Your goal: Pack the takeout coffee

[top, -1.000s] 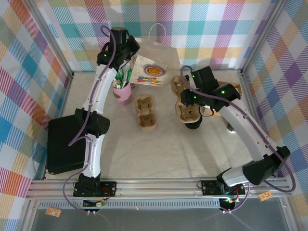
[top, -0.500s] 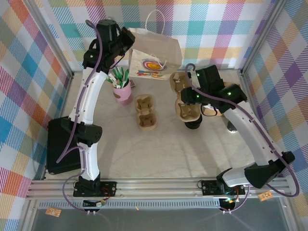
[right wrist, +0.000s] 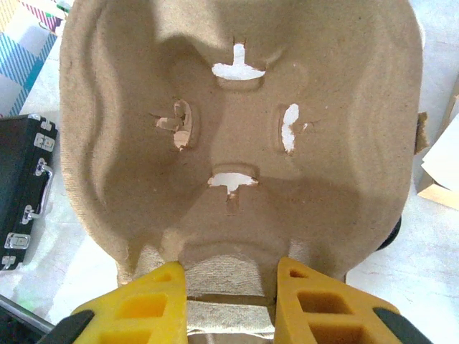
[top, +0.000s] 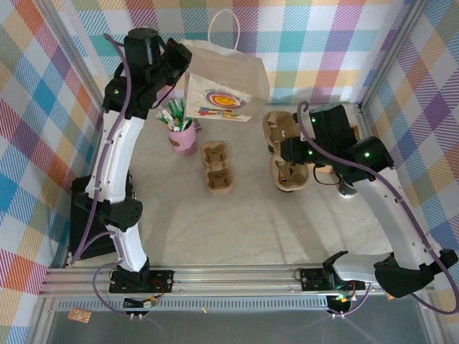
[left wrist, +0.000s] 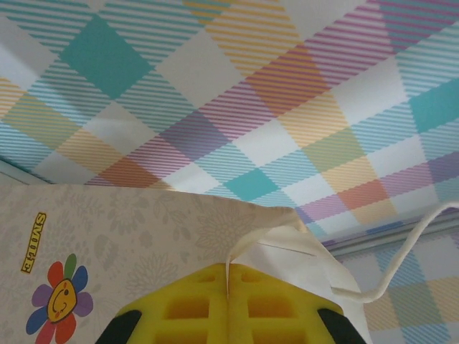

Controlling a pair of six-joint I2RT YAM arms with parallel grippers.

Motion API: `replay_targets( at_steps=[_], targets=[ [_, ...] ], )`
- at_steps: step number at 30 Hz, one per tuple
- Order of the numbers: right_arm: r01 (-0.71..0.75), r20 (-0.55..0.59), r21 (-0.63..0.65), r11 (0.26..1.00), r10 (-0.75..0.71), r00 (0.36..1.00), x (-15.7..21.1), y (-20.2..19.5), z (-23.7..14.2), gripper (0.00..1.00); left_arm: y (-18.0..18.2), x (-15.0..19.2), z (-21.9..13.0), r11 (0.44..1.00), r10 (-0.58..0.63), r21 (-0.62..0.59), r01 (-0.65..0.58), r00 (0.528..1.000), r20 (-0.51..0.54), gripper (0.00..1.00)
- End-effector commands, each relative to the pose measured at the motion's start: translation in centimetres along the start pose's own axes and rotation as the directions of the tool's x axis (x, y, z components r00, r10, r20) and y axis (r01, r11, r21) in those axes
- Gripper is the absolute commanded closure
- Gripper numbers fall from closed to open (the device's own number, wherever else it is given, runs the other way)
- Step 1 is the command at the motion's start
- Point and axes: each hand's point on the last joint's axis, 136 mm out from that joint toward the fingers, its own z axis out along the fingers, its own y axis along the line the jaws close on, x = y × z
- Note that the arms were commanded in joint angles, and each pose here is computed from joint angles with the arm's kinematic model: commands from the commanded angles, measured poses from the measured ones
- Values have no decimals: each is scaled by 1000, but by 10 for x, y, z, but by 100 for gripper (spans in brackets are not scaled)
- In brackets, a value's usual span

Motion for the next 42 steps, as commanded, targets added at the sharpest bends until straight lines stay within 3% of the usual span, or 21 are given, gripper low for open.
replay_targets(
  at_steps=[1,13,25,32,37,42],
  targets=[
    [-38,-11,9,999,38,999,6,-3,-7,100,0,-10,-39,997,-70,-37,71,997,39,100],
    [-131,-25,-8,991,130,991,8,0,6,100,38,-4,-111,965,-222,-129,227,974,53,100],
    [-133,-103,-16,991,131,986,16,3,47,100,144,58,-184,875,-384,-287,390,920,80,100],
    [-75,-115,-108,991,62,991,16,17,57,100,196,82,-216,841,-407,-322,435,900,155,100],
    [-47,-113,-163,985,28,993,14,27,59,100,221,91,-234,827,-353,-405,390,921,166,100],
    [-60,-108,-194,979,39,993,14,32,56,100,238,89,-255,830,-311,-414,374,926,214,100]
  ],
)
